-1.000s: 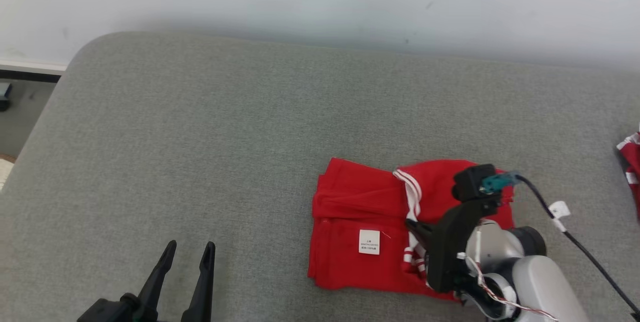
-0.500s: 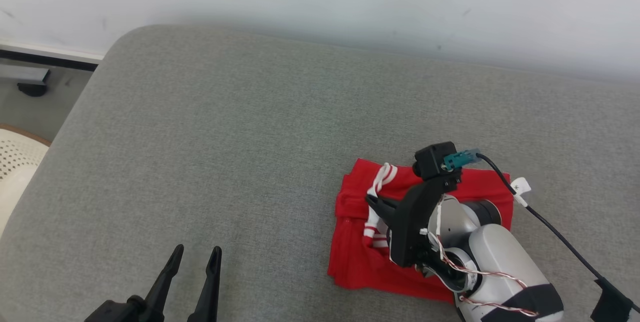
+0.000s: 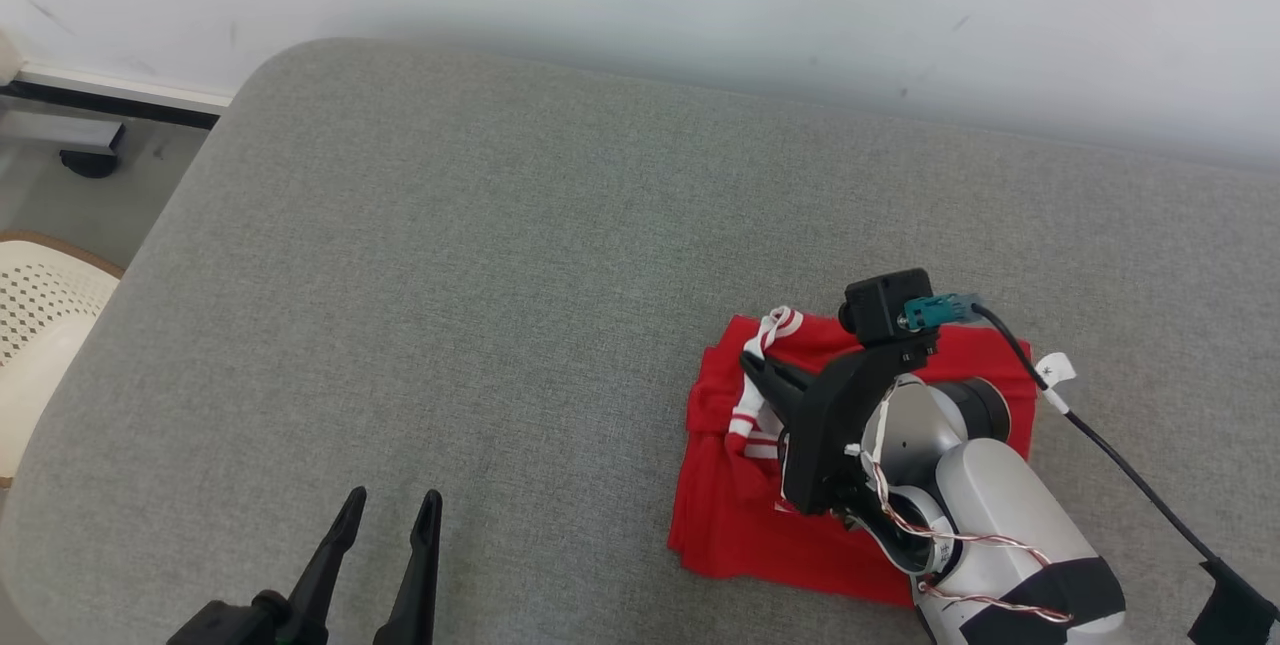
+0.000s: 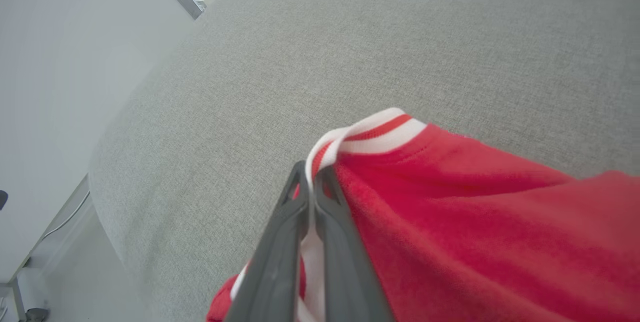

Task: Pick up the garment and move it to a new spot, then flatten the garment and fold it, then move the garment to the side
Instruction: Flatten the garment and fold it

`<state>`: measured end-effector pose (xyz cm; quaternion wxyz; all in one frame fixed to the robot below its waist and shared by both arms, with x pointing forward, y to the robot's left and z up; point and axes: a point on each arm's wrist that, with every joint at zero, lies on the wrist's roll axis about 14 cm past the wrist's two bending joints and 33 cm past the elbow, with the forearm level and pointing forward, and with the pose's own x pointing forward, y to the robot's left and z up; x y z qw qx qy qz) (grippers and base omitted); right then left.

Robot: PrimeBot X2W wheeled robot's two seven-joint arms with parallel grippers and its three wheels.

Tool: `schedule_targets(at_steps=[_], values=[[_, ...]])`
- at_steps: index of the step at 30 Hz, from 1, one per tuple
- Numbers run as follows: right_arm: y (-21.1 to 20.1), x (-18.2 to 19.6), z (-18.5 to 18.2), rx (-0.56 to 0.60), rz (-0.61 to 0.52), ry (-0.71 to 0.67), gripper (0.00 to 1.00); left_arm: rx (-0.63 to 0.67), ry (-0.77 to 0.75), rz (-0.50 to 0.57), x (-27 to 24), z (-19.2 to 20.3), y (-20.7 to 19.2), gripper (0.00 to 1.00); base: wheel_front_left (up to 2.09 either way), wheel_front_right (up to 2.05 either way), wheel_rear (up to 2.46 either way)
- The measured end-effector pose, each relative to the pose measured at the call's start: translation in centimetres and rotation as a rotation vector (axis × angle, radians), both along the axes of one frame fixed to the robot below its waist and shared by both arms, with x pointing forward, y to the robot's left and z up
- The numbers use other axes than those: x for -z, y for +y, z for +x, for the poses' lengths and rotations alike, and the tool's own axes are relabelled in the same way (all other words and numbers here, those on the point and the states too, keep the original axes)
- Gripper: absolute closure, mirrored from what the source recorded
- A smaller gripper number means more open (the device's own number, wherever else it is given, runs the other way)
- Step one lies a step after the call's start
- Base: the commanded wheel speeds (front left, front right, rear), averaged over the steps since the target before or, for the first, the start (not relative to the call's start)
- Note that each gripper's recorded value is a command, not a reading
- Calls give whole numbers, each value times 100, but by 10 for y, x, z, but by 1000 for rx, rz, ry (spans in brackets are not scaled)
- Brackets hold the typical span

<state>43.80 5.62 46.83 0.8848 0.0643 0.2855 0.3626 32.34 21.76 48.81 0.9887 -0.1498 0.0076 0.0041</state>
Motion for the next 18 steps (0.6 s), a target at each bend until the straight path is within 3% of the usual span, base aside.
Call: schedule_targets(at_steps=[7, 8, 9, 10, 16, 18], values=[[-1, 12, -10, -16, -26, 36, 100, 4, -7, 2, -2, 3, -1, 0, 0, 0, 0], [-1, 16, -13, -22, -34, 53, 88, 6, -9, 2, -2, 3, -2, 0, 0, 0, 0], [0, 20, -17, -32, -45, 63, 40, 7, -10, 3, -3, 4, -2, 0, 0, 0, 0], [1, 22, -19, -40, -48, 74, 0, 9, -11, 3, -3, 4, -2, 0, 0, 0, 0], [24, 31, -53, -156, -42, 165, 0, 13, -15, 3, -4, 6, -4, 0, 0, 0, 0], [22, 26, -51, -145, -27, 153, 0, 17, -18, 3, -5, 7, -5, 0, 0, 0, 0]])
